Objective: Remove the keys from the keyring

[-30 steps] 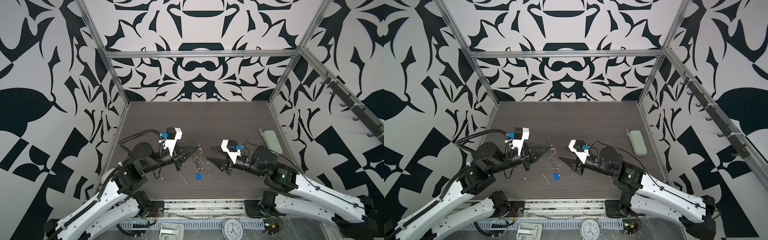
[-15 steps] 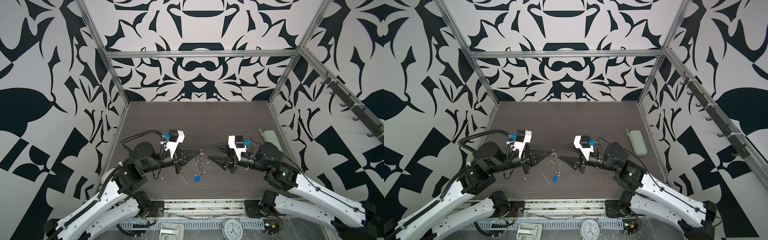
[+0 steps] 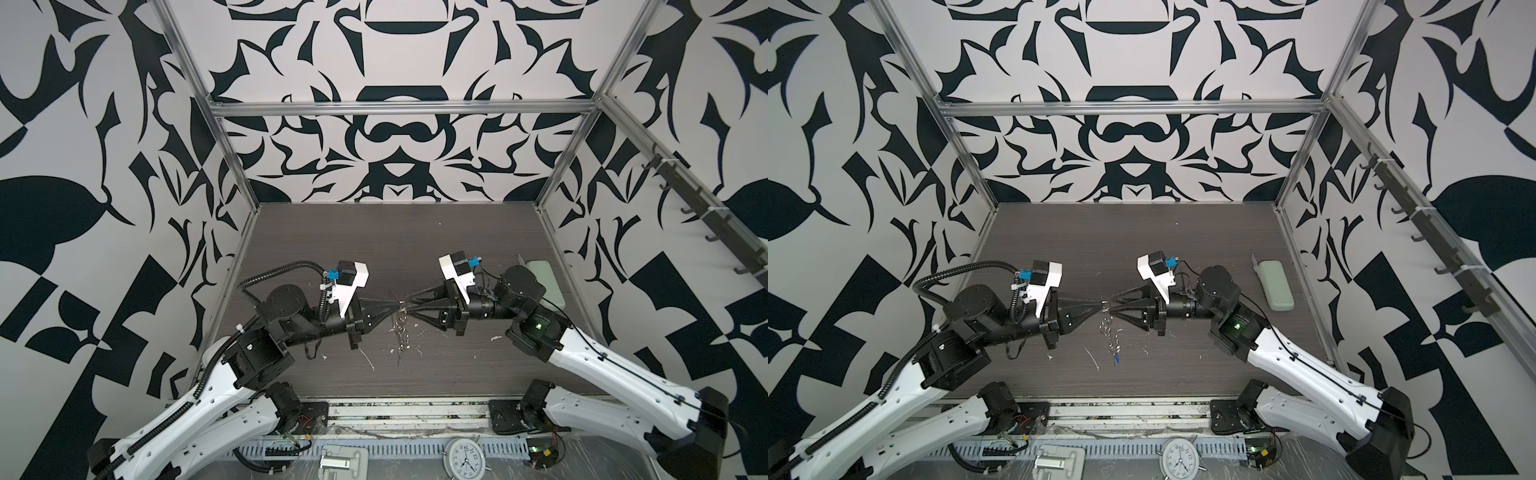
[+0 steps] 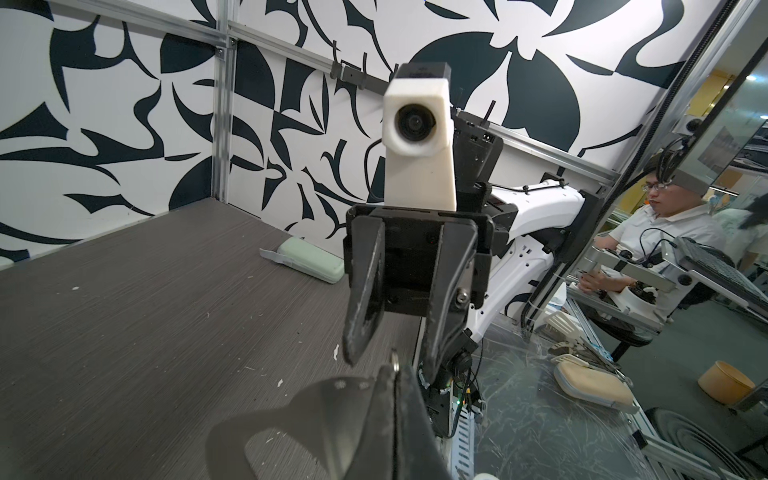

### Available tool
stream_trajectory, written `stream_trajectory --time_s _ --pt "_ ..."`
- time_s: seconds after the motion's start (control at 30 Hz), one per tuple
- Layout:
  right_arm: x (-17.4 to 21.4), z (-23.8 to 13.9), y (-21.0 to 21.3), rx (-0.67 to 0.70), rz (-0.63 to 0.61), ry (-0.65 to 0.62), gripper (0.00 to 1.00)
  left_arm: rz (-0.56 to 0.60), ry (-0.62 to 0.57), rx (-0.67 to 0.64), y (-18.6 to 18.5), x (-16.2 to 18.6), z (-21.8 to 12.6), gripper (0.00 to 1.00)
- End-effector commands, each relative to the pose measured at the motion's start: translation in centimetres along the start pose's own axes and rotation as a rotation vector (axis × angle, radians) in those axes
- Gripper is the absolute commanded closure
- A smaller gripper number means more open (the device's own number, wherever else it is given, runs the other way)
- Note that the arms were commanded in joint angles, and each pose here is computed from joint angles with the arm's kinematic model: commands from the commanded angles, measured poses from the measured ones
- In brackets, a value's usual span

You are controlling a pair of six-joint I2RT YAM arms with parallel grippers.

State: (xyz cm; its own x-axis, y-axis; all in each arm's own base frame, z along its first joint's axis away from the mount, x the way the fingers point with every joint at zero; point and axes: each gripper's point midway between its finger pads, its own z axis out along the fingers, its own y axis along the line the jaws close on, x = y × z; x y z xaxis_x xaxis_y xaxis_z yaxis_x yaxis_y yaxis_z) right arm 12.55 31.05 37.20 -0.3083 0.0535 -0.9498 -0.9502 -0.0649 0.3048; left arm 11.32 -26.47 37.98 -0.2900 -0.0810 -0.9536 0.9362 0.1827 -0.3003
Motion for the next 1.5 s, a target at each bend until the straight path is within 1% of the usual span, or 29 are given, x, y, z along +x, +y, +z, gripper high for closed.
stream_trajectory --time_s 0.0,0.07,0.17,0.27,0.37,0.43,0.47,0.57,0.6,0.63,0.67,0.7,0.73,0.83,0.87,1.0,1.07,1.27,1.4,1.47 --pt "-2.0 -0.1 1.8 -0.075 -0.046 -0.053 0.66 0.027 -0.055 -0.001 -0.3 -1.4 -0.4 1.00" --pt "-1.9 0.1 1.6 -0.083 -0.032 -0.050 0.66 0.027 -0.054 0.007 -0.4 -1.4 -0.3 1.00" --pt "-1.7 0.4 1.4 -0.089 -0.021 -0.048 0.69 0.026 -0.051 0.011 -0.4 -1.4 -0.1 1.00" --pt "-1.7 0.5 1.2 -0.092 -0.012 -0.043 0.75 0.025 -0.052 0.012 -0.4 -1.4 -0.1 1.00" --pt "-1.5 0.5 1.1 -0.087 -0.007 -0.041 0.87 0.027 -0.057 0.003 -0.3 -1.5 -0.2 1.00" --pt "-1.4 0.5 1.0 -0.082 -0.004 -0.039 0.98 0.031 -0.061 -0.003 -0.2 -1.5 -0.3 1.00" --pt "-1.4 0.5 0.9 -0.077 -0.002 -0.038 1.00 0.030 -0.060 -0.003 -0.2 -1.6 -0.2 1.00" --pt "-1.3 0.4 1.0 -0.062 0.002 -0.013 1.00 0.010 -0.034 -0.017 0.0 -1.4 -0.1 1.00" --pt "-1.3 0.3 1.0 -0.046 -0.001 0.005 1.00 0.004 -0.014 -0.029 0.1 -1.3 -0.2 0.98" --pt "-1.2 0.2 0.9 -0.029 -0.002 0.029 1.00 0.001 0.003 -0.039 0.1 -1.1 -0.4 0.85" --pt "-0.9 0.1 0.9 -0.017 0.006 0.056 1.00 -0.003 0.020 -0.047 0.1 -0.9 -0.6 0.76" --pt "-0.8 0.0 0.9 -0.007 0.011 0.087 1.00 -0.007 0.041 -0.057 0.1 -0.7 -0.8 0.71" --pt "-0.3 -0.1 0.8 0.006 0.026 0.128 1.00 -0.011 0.068 -0.071 0.2 -0.4 -1.0 0.68" --pt "0.6 -0.3 0.8 0.026 0.063 0.231 1.00 -0.033 0.166 -0.076 -0.1 0.4 -1.3 0.68" --pt "0.8 -0.4 0.8 0.035 0.072 0.256 1.00 -0.044 0.202 -0.073 -0.2 0.8 -1.2 0.70" --pt "1.3 -0.7 0.9 0.050 0.095 0.335 1.00 -0.105 0.355 -0.073 0.0 2.5 -0.7 0.71" --pt "1.3 -0.8 1.0 0.051 0.099 0.357 1.00 -0.125 0.407 -0.077 0.2 3.1 -0.5 0.70" --pt "0.9 -0.8 1.1 0.056 0.104 0.394 1.00 -0.124 0.443 -0.051 -0.2 2.8 0.0 0.76" --pt "0.8 -0.7 1.0 0.058 0.105 0.408 1.00 -0.136 0.465 -0.044 -0.1 3.1 0.3 0.77" --pt "0.8 -0.7 0.9 0.060 0.108 0.413 1.00 -0.139 0.465 -0.034 -0.2 3.1 0.5 0.80"
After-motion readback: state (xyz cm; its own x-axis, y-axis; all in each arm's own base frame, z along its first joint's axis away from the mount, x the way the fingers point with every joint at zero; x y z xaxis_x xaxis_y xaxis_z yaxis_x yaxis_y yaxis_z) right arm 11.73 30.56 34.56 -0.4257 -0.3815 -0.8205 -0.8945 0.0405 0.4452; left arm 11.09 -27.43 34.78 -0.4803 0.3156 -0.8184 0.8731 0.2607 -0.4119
